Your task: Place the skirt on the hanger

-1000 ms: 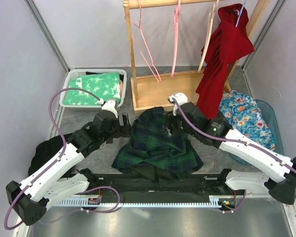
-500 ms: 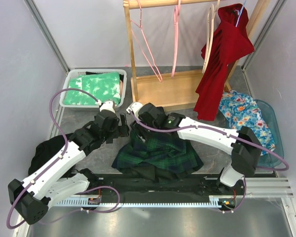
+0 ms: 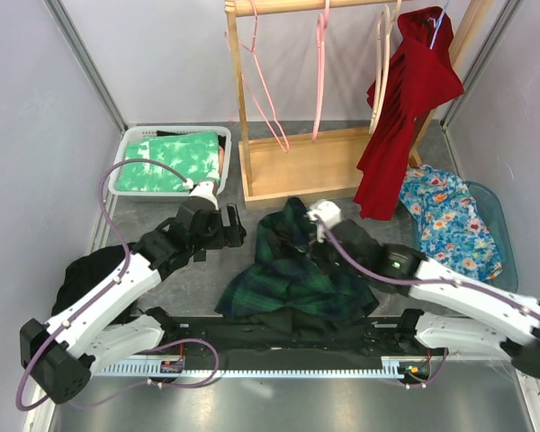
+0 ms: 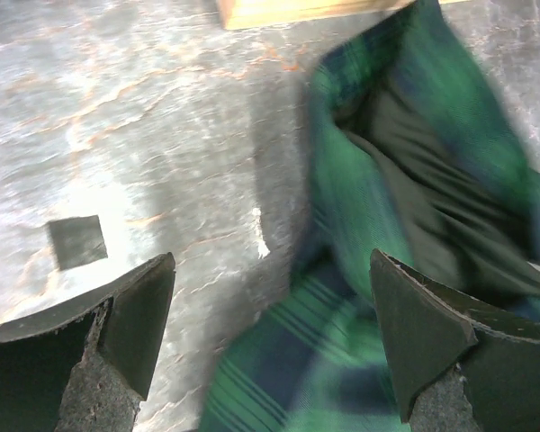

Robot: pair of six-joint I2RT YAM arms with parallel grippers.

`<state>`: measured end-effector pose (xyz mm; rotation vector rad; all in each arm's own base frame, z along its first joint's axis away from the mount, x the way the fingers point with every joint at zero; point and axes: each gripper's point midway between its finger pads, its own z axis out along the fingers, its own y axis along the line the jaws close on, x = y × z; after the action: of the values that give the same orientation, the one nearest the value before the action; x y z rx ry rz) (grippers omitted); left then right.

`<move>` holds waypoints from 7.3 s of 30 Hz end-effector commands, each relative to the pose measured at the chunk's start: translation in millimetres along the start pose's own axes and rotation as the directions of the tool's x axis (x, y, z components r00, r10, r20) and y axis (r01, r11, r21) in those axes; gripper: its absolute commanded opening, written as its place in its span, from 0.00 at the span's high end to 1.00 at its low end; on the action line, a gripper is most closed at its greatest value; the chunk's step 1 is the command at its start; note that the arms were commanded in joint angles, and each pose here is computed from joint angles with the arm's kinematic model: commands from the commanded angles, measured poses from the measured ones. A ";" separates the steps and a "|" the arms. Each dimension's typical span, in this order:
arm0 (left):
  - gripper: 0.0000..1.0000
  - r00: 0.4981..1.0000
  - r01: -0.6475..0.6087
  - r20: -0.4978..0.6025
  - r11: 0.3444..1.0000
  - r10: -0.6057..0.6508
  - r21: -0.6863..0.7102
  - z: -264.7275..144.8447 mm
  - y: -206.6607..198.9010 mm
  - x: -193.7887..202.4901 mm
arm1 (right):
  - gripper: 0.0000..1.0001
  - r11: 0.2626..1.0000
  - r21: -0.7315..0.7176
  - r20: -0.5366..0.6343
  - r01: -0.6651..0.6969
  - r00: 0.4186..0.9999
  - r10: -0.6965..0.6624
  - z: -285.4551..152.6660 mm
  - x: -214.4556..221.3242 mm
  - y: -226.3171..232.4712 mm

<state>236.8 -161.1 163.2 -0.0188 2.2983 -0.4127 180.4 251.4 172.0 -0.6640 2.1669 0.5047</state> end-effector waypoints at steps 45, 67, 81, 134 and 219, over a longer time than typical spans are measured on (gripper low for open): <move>0.98 0.991 -0.108 0.103 0.959 0.083 0.263 43.8 -105.5 -97.2 | 1.00 0.891 0.214 0.310 -0.400 0.893 0.327 -125.6 -40.2 -68.5; 0.98 0.999 0.007 -0.051 0.981 0.003 0.195 0.1 -32.0 14.8 | 1.00 0.905 0.161 0.122 -0.394 0.918 0.378 -14.3 30.0 -33.6; 0.31 0.999 -0.045 0.022 0.981 0.042 0.187 11.1 -44.0 -17.1 | 1.00 0.889 0.146 0.016 -0.434 0.899 0.437 14.4 89.1 -28.5; 0.98 0.967 -0.218 0.101 0.964 0.235 -0.149 12.9 -58.0 -62.1 | 1.00 0.827 0.312 0.271 -0.467 0.878 0.394 -40.4 23.1 -75.3; 0.98 0.997 -0.079 0.018 0.997 0.078 0.011 -3.8 -18.1 -11.2 | 0.29 0.981 0.179 0.635 -0.077 0.771 -0.055 -93.7 -389.7 -151.4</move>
<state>227.7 -165.9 153.5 0.0730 2.3508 -0.3250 430.9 176.9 487.7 -0.2173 1.6295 0.3461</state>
